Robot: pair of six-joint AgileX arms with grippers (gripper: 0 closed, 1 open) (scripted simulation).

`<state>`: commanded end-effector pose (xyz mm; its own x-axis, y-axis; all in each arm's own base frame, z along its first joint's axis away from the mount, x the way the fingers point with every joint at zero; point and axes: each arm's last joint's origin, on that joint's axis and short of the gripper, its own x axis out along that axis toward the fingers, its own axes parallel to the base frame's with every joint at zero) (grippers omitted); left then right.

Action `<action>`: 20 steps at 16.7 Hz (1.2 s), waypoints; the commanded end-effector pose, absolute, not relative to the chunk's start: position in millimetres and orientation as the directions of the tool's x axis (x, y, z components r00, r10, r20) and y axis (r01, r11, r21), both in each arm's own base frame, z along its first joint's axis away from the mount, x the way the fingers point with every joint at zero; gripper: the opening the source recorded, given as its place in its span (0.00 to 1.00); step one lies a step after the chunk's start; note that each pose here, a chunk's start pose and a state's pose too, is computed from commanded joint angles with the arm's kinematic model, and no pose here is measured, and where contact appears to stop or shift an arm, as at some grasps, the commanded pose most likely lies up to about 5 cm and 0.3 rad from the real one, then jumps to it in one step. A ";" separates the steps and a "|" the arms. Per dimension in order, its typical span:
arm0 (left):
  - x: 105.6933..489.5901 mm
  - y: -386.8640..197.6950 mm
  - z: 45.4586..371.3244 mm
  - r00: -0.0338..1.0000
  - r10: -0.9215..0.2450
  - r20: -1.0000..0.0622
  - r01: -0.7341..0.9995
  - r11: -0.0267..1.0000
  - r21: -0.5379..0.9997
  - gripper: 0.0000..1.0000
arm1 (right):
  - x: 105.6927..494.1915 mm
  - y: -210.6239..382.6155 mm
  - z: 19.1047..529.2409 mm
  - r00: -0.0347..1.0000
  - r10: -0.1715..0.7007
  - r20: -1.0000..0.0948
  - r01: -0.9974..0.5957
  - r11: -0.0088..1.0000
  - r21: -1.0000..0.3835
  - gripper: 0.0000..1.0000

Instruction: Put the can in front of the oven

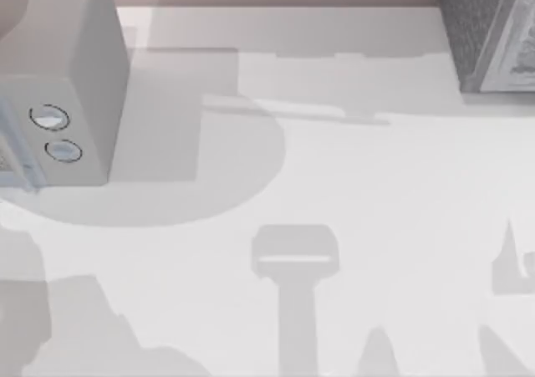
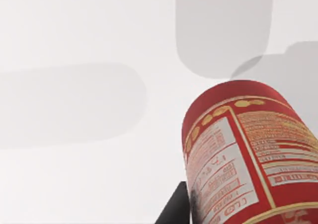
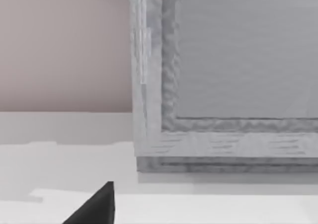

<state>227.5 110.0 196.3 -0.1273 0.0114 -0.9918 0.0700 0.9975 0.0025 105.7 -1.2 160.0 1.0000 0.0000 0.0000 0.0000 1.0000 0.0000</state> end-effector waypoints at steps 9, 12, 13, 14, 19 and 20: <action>222.0 134.2 207.5 -0.005 0.007 -1.000 0.024 1.000 0.007 0.00 | 105.7 -1.2 160.0 1.000 0.000 0.000 0.000 1.000 0.000 1.00; 221.9 134.4 205.0 -0.002 0.007 -1.000 0.023 1.000 0.007 0.00 | 105.7 -1.2 160.0 1.000 0.000 0.000 0.000 1.000 0.000 1.00; 221.8 134.5 204.0 -0.001 0.007 -1.000 0.022 1.000 0.007 0.00 | 105.7 -1.2 160.0 1.000 0.000 0.000 0.000 1.000 0.000 1.00; 221.7 134.6 203.0 0.001 0.008 -1.000 0.021 1.000 0.008 0.00 | 105.7 -1.2 160.0 1.000 0.000 0.000 0.000 1.000 0.000 1.00; 221.6 134.9 200.9 0.003 0.008 -1.000 0.020 1.000 0.008 0.00 | 105.7 -1.2 160.0 1.000 0.000 0.000 0.000 1.000 0.000 1.00; 221.6 134.9 200.9 0.003 0.008 -1.000 0.020 1.000 0.008 0.08 | 105.7 -1.2 160.0 1.000 0.000 0.000 0.000 1.000 0.000 1.00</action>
<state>221.6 134.9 200.9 0.0031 0.0079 -1.0000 0.0200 0.9998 0.0079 105.7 -1.2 160.0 1.0000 0.0000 0.0000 0.0000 1.0000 0.0000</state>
